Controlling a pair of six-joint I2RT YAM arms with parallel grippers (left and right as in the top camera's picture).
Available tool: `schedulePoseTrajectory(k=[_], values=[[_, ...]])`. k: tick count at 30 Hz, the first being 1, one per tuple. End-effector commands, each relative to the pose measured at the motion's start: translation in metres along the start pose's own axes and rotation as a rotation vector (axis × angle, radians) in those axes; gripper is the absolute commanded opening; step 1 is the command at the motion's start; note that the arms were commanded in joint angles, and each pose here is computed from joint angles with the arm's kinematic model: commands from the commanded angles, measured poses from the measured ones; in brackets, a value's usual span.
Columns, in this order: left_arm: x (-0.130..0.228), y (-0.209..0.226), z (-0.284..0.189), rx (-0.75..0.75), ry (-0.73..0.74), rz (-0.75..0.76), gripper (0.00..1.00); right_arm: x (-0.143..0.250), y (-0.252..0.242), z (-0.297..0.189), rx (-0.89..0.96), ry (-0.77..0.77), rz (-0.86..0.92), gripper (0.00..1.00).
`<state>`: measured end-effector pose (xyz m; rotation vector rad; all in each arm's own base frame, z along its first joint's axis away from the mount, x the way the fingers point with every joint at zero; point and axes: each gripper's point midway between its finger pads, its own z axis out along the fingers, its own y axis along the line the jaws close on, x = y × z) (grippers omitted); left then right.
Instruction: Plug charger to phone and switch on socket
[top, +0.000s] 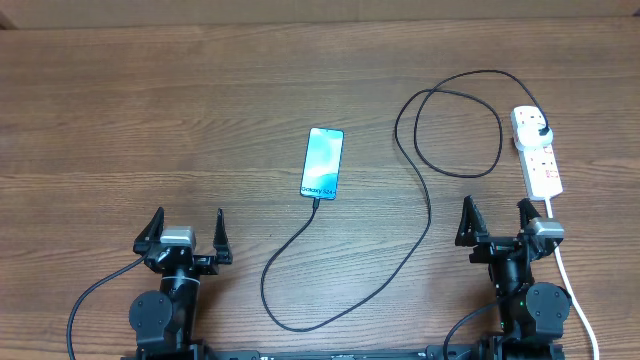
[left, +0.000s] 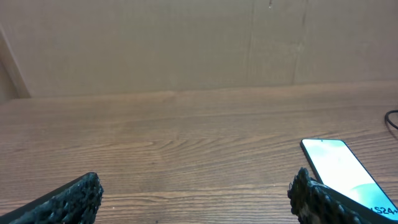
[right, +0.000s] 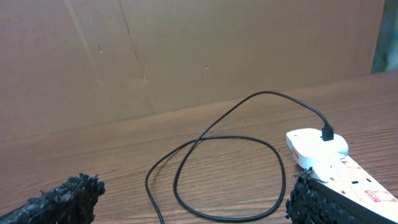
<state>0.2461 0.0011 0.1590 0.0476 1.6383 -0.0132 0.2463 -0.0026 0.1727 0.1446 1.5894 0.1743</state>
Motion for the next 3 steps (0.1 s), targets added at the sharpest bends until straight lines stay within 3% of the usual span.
schedulePoseTrajectory(k=[1, 3], values=[[0.0004, 0.0035, -0.0004, -0.016, -0.002, 0.016, 1.0, 0.0018, -0.0012, 0.0001, 0.006, -0.005, -0.004, 1.0], [0.0004, 0.0035, -0.0004, -0.016, -0.002, 0.016, 0.99, 0.0018, -0.0012, 0.0001, 0.006, -0.005, -0.005, 1.0]])
